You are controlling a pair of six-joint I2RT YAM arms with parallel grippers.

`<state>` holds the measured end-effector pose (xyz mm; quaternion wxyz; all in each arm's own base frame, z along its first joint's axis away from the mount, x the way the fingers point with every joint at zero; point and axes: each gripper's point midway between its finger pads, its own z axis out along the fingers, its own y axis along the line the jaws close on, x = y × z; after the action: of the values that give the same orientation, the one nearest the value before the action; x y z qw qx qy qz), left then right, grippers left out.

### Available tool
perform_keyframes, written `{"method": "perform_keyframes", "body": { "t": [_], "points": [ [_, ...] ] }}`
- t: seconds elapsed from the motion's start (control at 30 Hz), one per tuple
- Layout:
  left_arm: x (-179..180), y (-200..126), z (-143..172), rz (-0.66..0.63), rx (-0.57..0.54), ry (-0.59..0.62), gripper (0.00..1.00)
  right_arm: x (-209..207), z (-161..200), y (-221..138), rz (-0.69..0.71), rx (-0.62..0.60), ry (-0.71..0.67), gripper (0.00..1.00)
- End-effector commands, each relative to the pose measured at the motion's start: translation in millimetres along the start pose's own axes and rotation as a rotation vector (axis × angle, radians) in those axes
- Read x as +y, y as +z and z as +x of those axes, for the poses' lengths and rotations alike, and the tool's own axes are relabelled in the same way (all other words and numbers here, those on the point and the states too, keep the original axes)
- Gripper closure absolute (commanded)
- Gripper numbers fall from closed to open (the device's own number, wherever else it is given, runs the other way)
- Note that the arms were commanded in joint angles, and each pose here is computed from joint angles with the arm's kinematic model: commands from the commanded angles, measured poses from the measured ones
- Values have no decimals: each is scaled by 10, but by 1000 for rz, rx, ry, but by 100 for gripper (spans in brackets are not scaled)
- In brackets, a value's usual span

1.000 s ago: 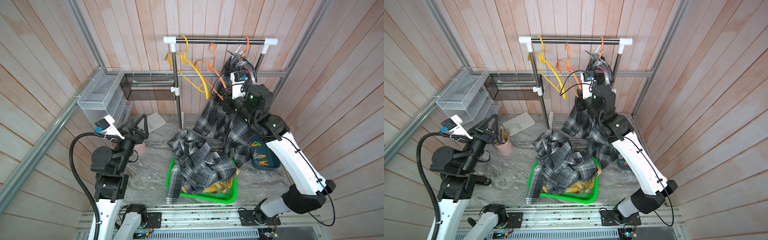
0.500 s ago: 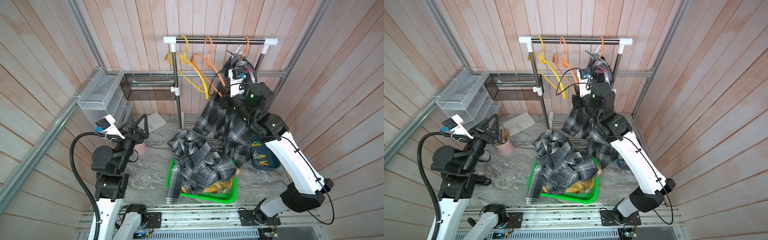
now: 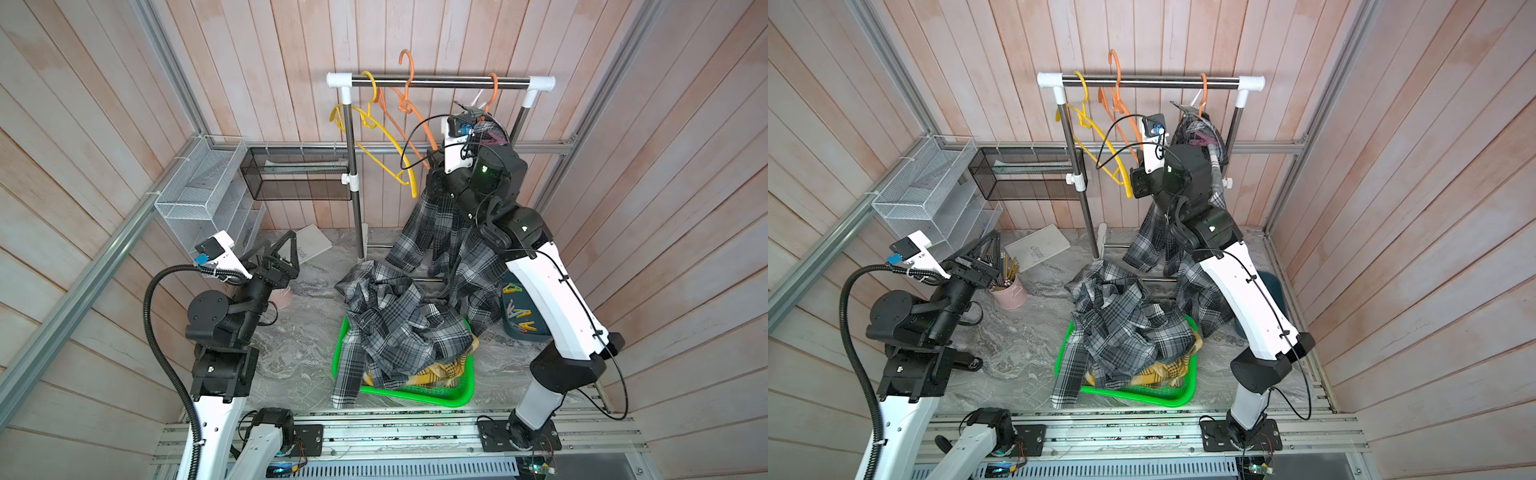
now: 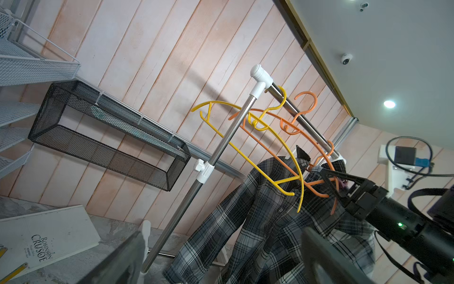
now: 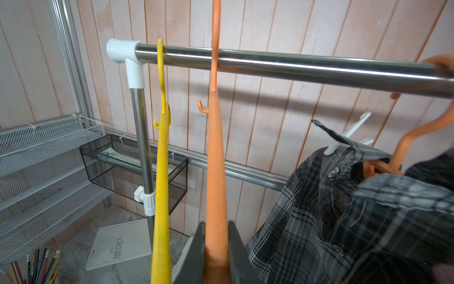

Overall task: Remove the clothespins securing long-sleeve shirts to the hanger
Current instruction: Place the hanger on the clothesline.

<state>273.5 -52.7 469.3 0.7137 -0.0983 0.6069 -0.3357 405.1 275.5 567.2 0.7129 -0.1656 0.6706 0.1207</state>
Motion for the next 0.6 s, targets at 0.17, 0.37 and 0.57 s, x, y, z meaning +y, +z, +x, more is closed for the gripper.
{"method": "perform_keyframes", "body": {
  "t": [0.17, 0.37, 0.57],
  "points": [
    [121, 18, 177, -37, 67, -7, 0, 161, 220, 145, -57, 63, 5, 100],
    [221, 71, 341, -52, 117, -40, 0, 204, 343, 128, -78, 87, 21, 100],
    [388, 207, 683, -80, 250, -90, 0, 149, 443, -36, -69, 99, 35, 67]
  ]
}}
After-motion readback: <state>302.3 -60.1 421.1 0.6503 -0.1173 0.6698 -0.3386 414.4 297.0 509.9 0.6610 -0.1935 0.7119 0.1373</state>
